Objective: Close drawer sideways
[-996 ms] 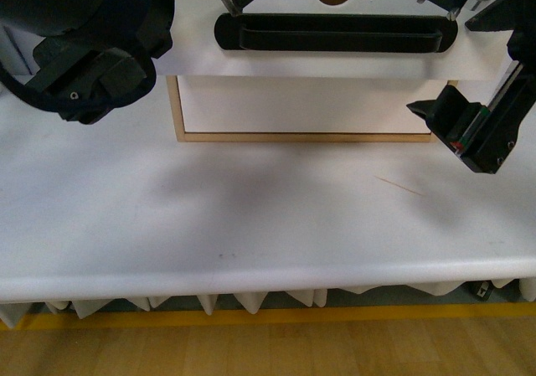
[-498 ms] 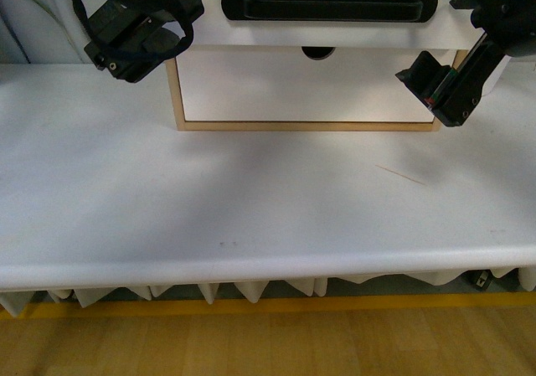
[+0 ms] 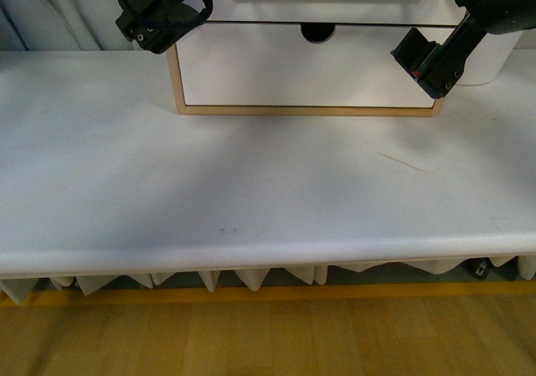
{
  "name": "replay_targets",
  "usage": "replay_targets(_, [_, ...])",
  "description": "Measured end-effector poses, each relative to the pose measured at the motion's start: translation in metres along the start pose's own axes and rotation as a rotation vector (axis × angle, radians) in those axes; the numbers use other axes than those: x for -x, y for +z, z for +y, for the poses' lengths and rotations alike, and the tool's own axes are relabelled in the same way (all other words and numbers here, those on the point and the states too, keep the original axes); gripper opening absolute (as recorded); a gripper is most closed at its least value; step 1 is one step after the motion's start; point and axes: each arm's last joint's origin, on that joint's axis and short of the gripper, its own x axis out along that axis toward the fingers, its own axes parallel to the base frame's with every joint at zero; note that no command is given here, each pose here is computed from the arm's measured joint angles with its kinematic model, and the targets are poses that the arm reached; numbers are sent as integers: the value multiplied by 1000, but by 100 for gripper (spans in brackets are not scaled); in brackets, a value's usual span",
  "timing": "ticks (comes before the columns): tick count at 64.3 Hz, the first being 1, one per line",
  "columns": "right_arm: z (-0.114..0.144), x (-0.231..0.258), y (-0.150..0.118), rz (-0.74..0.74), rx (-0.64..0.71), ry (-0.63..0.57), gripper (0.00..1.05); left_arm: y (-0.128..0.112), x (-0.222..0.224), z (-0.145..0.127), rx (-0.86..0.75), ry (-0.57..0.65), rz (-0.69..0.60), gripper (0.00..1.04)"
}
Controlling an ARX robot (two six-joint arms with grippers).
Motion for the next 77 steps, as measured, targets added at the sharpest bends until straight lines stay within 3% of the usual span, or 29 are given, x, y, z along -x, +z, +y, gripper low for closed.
replay_targets(17, [16, 49, -4, -14, -28, 3, 96, -3, 46, 36, 8, 124, -36, 99])
replay_targets(35, [44, 128, -5, -48, -89, -8, 96, 0, 131, 67, 18, 193, -107, 99])
replay_targets(51, [76, 199, -21, -32, -206, -29, 96, -17, 208, 108, -67, 365, -150, 99])
replay_targets(63, [98, 248, -42, -24, -337, -124, 96, -33, 250, 134, -141, 502, -200, 99])
replay_targets(71, [97, 258, -41, -75, -389, -163, 96, -33, 253, 134, -154, 501, -207, 99])
replay_targets(73, [98, 258, -41, -81, -407, -177, 94, -34, 252, 137, -176, 404, -200, 94])
replay_targets(77, [100, 257, -46, -125, -537, -327, 84, -39, 252, 145, -299, 156, -241, 81])
